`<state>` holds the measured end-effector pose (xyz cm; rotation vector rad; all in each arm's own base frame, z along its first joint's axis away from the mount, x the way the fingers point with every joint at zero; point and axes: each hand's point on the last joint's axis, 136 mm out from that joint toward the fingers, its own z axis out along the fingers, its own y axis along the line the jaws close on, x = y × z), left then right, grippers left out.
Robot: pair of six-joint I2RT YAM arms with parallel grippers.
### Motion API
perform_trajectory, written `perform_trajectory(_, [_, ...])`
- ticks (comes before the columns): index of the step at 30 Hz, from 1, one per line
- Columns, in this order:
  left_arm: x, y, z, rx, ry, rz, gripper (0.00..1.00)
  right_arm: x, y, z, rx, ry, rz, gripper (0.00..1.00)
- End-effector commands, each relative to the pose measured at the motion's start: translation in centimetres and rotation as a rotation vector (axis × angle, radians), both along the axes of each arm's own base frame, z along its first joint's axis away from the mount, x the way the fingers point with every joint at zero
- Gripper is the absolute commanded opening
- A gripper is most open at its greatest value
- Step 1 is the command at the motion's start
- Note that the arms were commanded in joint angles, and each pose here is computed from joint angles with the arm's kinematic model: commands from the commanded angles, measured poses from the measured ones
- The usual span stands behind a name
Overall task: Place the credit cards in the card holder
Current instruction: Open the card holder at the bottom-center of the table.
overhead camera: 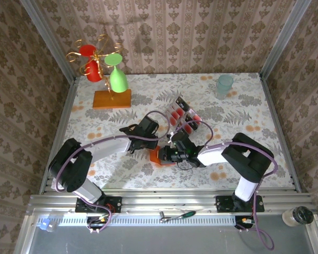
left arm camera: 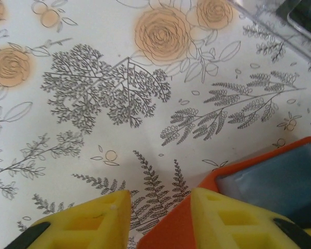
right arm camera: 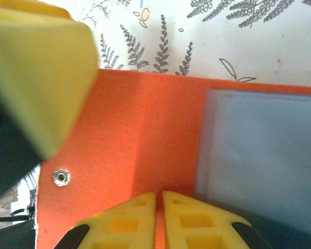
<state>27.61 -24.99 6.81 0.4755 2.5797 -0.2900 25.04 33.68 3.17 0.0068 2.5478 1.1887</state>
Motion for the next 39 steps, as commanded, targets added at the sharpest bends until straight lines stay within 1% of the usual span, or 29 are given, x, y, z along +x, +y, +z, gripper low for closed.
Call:
perform_trajectory(1, [1.1,-0.3,3.1,-0.133,-0.019,0.067,0.42,0.3,0.7,-0.3,0.034,0.006,-0.014,0.14])
perform_trajectory(6, [0.7,-1.4,5.4,-0.336,0.002,0.125,0.45,0.2,0.2,-1.4,0.035,0.025,-0.044,0.16])
perform_trajectory(11, [-0.5,-3.0,6.3,-0.545,0.036,0.18,0.45,0.1,0.1,-1.7,0.042,0.032,-0.06,0.15])
perform_trajectory(18, [-2.1,-3.7,6.2,-0.7,0.06,0.248,0.45,0.1,0.2,-1.9,0.045,0.036,-0.065,0.15])
perform_trajectory(21, [-2.5,-3.6,5.4,-0.699,0.066,0.264,0.45,0.1,0.3,-1.8,0.053,0.034,-0.071,0.15])
perform_trajectory(28, [-3.1,-2.2,2.1,-0.653,0.083,0.31,0.45,0.2,-0.3,-0.6,0.058,0.014,-0.083,0.15])
perform_trajectory(32, [-3.1,-1.7,0.7,-0.616,0.088,0.308,0.45,0.2,-1.0,0.4,0.041,-0.014,-0.084,0.15])
perform_trajectory(39, [-3.2,-1.9,-0.7,-0.588,0.092,0.28,0.43,0.6,-3.4,0.5,0.002,-0.033,-0.124,0.13])
